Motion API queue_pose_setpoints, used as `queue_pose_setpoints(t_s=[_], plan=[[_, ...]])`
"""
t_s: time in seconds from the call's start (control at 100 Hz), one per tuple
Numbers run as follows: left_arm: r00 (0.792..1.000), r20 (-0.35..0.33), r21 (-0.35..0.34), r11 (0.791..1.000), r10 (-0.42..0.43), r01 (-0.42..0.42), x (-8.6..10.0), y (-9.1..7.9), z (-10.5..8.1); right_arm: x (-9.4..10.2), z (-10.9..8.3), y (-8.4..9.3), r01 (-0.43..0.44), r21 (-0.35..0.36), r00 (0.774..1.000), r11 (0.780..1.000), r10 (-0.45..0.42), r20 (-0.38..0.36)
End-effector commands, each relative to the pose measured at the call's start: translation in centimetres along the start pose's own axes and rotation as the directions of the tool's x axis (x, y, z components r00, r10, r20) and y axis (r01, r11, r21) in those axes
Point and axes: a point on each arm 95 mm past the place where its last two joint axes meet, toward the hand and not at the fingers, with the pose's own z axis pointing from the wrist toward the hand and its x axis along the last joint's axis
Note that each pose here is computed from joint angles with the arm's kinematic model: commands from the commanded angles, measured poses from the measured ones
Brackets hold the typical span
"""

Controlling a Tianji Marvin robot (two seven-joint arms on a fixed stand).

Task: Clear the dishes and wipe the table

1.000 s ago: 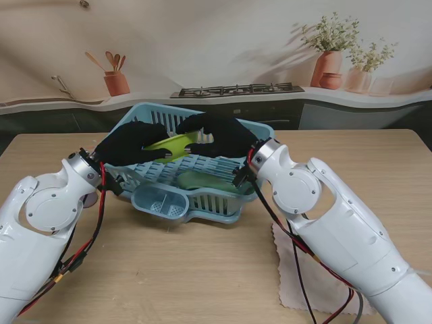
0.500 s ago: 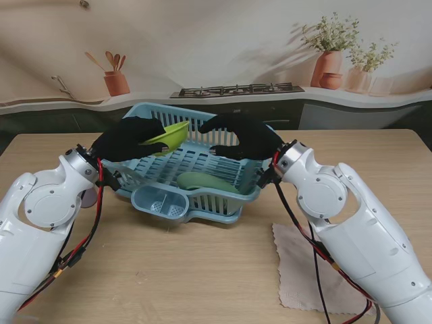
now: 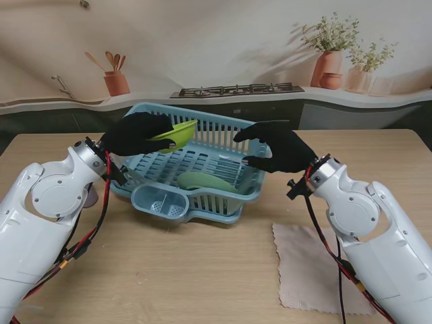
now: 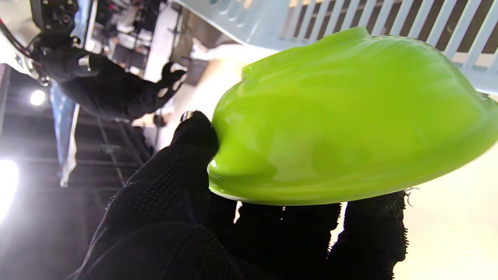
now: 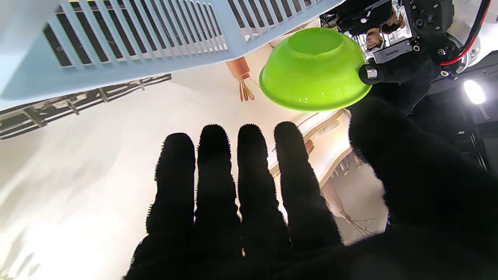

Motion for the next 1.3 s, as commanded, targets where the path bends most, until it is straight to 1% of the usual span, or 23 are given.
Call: queue_pose_setpoints(t_s=[0.0,0.33,0.41,0.74,0.88,1.08,1.29], plan=[[1.0,-0.002,-0.002,1.0,0.005,-0.005,0.0,-0.3,0.4,-0.3,-0.9,-0.4,0.007,0.007,1.0,1.0,-0.007,0.004],[1.0,0.006,-0.01,1.0,-0.005,0.005,-0.2,-0.3,1.0,-2.4,-4.9,-0.8,0.063,-0.056,0.997,0.996,-0.059,0.056],[1.0,0.008,-0.014,1.0,-0.008,0.008,-0.1,-0.2,1.1,-2.9,-5.7,-1.1,0.077,-0.062,0.995,0.995,-0.073,0.069],[1.0,0.018,-0.03,1.0,-0.008,0.009,-0.2,0.4,1.7,-4.3,-8.7,-3.3,0.087,-0.057,0.987,0.995,-0.078,0.14],[0.999,0.031,-0.045,0.999,-0.009,0.01,-0.5,0.7,2.0,-5.0,-10.0,-4.0,0.095,-0.079,0.981,0.992,-0.08,0.175],[0.998,0.062,-0.054,0.998,-0.009,0.013,-1.0,1.3,2.6,-5.8,-11.1,-4.4,0.113,-0.079,0.974,0.99,-0.095,0.205],[0.995,0.097,-0.072,0.997,-0.006,0.013,-1.9,2.3,3.5,-6.5,-11.3,-4.9,0.11,-0.077,0.969,0.991,-0.09,0.23]])
